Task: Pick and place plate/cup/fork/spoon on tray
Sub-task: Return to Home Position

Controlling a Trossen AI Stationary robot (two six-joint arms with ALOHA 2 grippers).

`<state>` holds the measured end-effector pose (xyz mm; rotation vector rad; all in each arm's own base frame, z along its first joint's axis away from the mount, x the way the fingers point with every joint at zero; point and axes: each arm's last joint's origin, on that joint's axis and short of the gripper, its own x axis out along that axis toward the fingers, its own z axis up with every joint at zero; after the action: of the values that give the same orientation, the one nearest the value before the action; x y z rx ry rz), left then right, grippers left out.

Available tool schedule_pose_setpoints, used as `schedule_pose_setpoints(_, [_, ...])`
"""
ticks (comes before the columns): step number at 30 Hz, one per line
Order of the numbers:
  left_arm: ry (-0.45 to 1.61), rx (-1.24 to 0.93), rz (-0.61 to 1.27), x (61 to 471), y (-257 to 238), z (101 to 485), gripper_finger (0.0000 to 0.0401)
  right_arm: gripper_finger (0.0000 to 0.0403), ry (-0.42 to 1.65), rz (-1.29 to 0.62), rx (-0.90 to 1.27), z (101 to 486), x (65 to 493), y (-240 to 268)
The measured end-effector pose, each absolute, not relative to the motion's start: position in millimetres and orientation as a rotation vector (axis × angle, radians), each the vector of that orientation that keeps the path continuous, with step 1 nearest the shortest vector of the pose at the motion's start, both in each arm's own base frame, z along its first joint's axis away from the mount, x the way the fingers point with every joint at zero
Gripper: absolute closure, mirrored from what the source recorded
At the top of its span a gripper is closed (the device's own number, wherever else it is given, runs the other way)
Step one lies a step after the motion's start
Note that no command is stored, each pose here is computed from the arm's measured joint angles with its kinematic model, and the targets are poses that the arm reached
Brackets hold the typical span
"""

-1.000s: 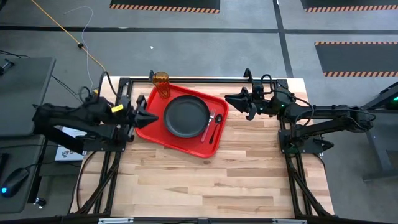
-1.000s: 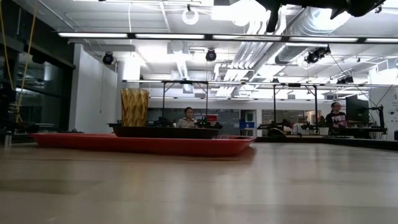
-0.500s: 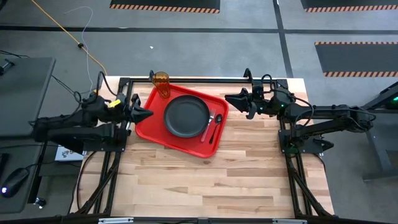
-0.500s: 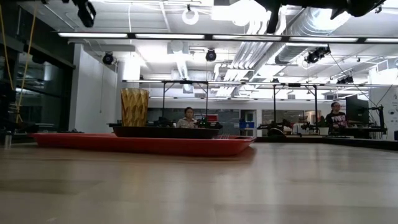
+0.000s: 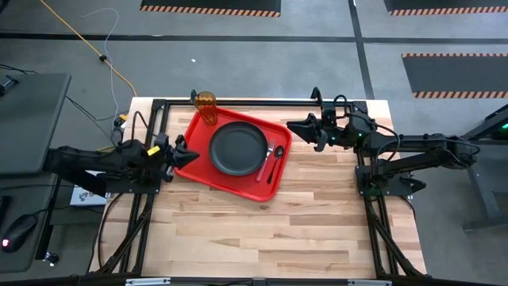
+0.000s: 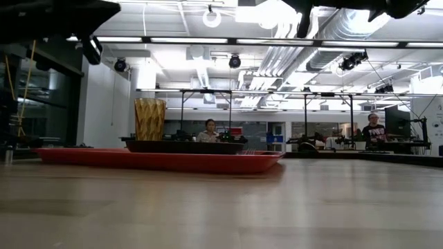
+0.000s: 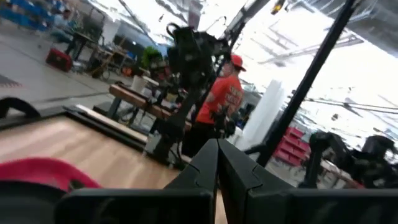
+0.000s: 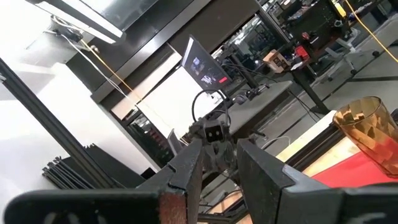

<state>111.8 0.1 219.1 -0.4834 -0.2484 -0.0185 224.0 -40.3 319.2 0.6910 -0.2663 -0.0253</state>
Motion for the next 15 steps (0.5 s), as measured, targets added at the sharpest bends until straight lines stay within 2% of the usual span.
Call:
schedule_pose_setpoints(7, [-0.173,-0.489,-0.068,113.2,-7.8,190.0,0.0401,0.0311,-0.258,-0.024,0.728,318.2,224.2,-40.4])
schedule_pose_setpoints(15, [-0.066,-0.450,-0.157,112.2,-9.1,178.8,0.0401,0.0311,-0.214,-0.024,0.758,314.3,225.1,-40.2])
